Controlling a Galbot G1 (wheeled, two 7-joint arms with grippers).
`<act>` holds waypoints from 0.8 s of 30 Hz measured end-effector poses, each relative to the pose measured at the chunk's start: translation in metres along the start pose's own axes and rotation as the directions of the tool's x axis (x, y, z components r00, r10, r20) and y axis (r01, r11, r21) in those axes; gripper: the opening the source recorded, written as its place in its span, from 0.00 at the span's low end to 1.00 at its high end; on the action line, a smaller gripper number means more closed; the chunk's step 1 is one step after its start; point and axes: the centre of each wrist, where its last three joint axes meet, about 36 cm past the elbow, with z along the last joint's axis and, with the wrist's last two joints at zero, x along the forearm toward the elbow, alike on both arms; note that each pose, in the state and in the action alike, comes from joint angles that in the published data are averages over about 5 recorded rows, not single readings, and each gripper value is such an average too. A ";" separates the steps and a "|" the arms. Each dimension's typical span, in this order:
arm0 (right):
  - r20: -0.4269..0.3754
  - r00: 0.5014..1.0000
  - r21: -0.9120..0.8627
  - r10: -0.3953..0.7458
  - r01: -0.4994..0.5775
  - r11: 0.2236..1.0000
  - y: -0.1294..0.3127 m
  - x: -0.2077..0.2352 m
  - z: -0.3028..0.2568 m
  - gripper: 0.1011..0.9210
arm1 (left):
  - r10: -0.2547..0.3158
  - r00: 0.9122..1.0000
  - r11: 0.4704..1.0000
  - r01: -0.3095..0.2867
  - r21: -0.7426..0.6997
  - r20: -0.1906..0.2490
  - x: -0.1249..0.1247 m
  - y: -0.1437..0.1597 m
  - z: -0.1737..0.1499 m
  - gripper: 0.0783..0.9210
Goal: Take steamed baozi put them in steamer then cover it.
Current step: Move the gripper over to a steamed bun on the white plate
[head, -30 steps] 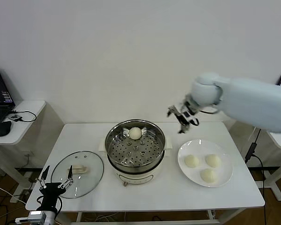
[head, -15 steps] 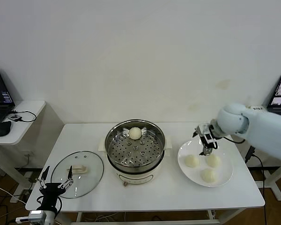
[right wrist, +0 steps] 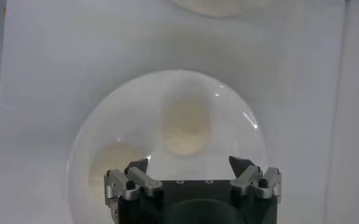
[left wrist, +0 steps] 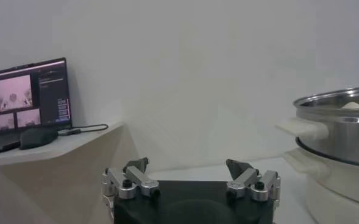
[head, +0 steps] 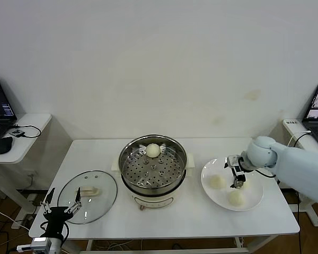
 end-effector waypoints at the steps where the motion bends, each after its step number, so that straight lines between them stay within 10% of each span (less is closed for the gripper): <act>1: 0.001 1.000 0.000 0.000 0.000 1.000 0.000 -0.004 0.000 0.88 | -0.001 1.000 1.000 0.001 0.000 0.000 0.000 0.000 0.000 0.88; 24: 0.017 1.000 -0.011 -0.004 0.005 1.000 -0.008 -0.052 -0.017 0.70 | -0.015 1.000 1.000 0.015 0.003 -0.006 0.001 0.002 0.004 0.88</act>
